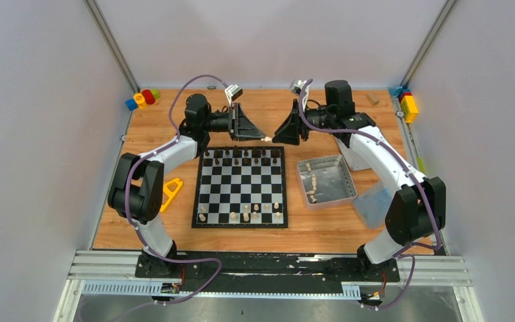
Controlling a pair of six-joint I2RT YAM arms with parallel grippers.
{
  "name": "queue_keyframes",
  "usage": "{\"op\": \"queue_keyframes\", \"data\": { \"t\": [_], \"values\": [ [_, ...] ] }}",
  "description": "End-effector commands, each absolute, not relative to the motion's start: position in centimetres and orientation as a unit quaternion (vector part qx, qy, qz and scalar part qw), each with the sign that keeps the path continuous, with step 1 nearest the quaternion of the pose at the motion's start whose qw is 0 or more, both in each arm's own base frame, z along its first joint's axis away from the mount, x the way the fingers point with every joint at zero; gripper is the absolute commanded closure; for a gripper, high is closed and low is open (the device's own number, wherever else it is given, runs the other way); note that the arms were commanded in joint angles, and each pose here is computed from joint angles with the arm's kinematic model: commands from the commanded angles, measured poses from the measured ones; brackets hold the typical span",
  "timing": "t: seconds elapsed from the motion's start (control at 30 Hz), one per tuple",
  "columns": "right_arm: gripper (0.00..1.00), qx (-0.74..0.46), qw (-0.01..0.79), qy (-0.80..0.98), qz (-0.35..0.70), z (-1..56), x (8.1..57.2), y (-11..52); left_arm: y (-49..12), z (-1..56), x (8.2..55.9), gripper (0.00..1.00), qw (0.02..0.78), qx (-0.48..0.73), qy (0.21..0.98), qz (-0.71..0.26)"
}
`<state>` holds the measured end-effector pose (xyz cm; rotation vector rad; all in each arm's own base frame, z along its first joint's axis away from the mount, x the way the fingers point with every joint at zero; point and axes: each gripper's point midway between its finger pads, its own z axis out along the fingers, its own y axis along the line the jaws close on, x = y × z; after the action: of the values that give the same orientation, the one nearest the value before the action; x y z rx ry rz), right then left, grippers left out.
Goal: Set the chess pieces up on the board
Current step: Place the chess piece on the chessboard.
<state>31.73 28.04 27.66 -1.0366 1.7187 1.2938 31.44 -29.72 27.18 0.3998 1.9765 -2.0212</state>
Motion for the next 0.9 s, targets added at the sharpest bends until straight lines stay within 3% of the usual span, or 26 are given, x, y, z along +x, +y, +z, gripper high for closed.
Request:
{"op": "queue_keyframes", "data": {
  "t": [0.0,0.87],
  "values": [
    [0.58,-0.449,0.419,0.635,0.469,29.2,31.6,28.0,-29.4,28.8,30.6,1.0,0.134,0.166,0.682,-0.7],
    [0.67,-0.494,0.411,0.627,0.44,27.2,30.1,29.5,-29.6,27.7,31.0,1.0,0.08,0.145,0.688,-0.706]
  ]
}}
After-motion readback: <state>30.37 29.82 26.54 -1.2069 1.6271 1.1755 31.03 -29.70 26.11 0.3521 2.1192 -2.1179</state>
